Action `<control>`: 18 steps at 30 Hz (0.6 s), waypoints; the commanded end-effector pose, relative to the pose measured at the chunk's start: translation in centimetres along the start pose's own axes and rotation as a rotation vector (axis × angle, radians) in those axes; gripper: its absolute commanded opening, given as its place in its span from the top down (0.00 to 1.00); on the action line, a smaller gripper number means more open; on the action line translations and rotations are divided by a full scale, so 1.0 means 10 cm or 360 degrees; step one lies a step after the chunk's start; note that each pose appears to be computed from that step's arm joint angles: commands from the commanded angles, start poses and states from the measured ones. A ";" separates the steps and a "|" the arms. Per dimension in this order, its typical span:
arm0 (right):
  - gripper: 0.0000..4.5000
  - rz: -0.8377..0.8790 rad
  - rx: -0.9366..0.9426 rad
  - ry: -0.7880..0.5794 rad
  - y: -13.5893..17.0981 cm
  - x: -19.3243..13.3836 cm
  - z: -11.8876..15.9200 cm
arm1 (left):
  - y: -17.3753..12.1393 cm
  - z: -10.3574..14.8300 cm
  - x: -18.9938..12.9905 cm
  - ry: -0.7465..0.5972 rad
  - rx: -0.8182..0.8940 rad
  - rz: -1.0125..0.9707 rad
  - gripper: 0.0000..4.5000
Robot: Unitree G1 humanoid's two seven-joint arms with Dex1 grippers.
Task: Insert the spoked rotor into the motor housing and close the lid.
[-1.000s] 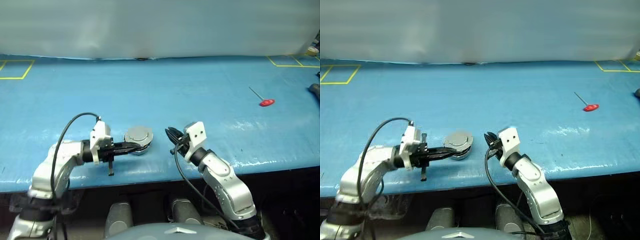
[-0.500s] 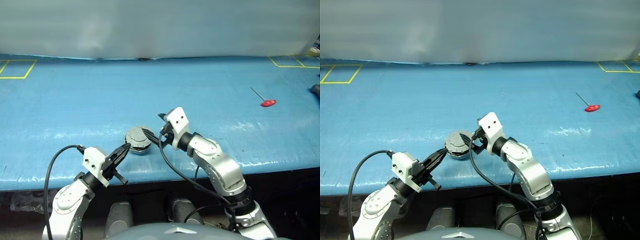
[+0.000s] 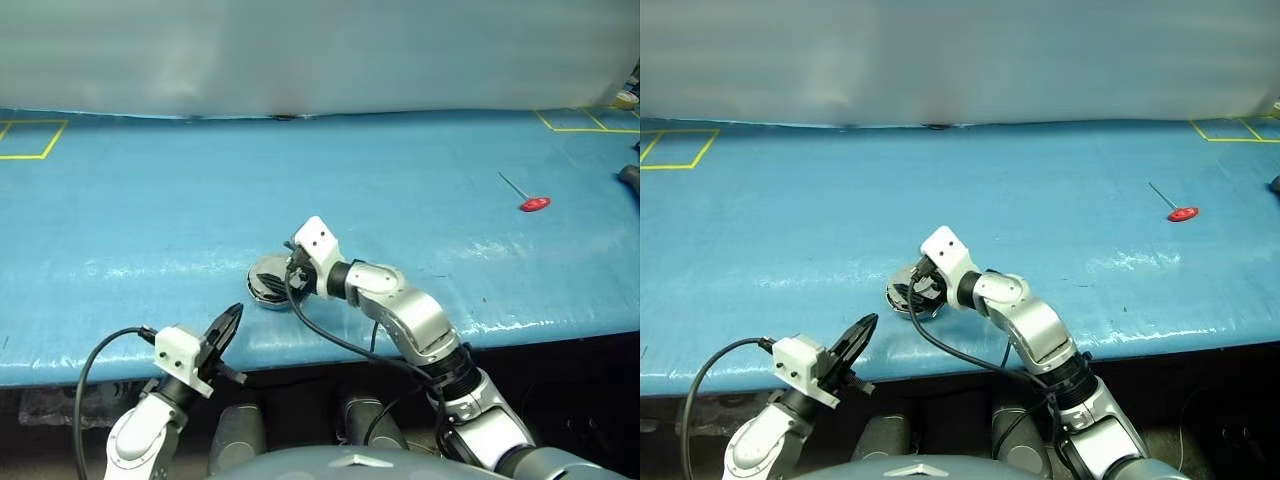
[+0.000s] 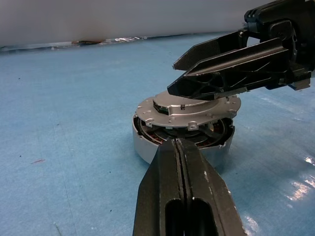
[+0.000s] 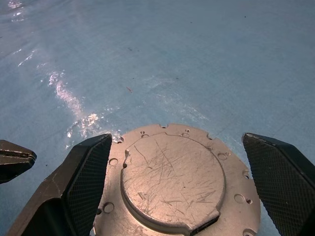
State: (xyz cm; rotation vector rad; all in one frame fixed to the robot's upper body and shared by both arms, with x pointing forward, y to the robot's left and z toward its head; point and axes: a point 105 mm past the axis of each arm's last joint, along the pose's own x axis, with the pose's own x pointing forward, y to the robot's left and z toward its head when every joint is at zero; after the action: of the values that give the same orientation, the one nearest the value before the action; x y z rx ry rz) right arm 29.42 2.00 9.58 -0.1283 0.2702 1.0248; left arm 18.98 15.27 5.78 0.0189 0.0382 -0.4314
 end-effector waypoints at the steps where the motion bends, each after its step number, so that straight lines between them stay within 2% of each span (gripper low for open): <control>1: 0.01 0.0037 -0.0022 0.0002 0.02 0.00 0.01 | 0.00 0.08 -0.01 -0.0065 0.0024 0.0009 1.00; 12: 0.01 0.0066 -0.0059 0.0032 0.03 0.05 -0.12 | -0.04 0.09 0.01 -0.0054 -0.0025 -0.0045 1.00; 15: 0.14 0.0067 -0.0077 0.0033 0.04 0.06 -0.13 | -0.04 0.10 0.01 -0.0054 -0.0030 -0.0051 1.00; 18: 0.32 0.0076 -0.0092 0.0025 0.06 0.07 -0.11 | -0.04 0.10 0.01 -0.0052 -0.0033 -0.0052 1.00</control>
State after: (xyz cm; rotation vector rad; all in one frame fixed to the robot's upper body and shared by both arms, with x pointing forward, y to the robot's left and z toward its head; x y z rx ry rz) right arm 29.16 2.34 7.78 -0.1837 0.2909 1.0711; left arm 18.94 15.01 5.73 -0.0120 0.0481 -0.4567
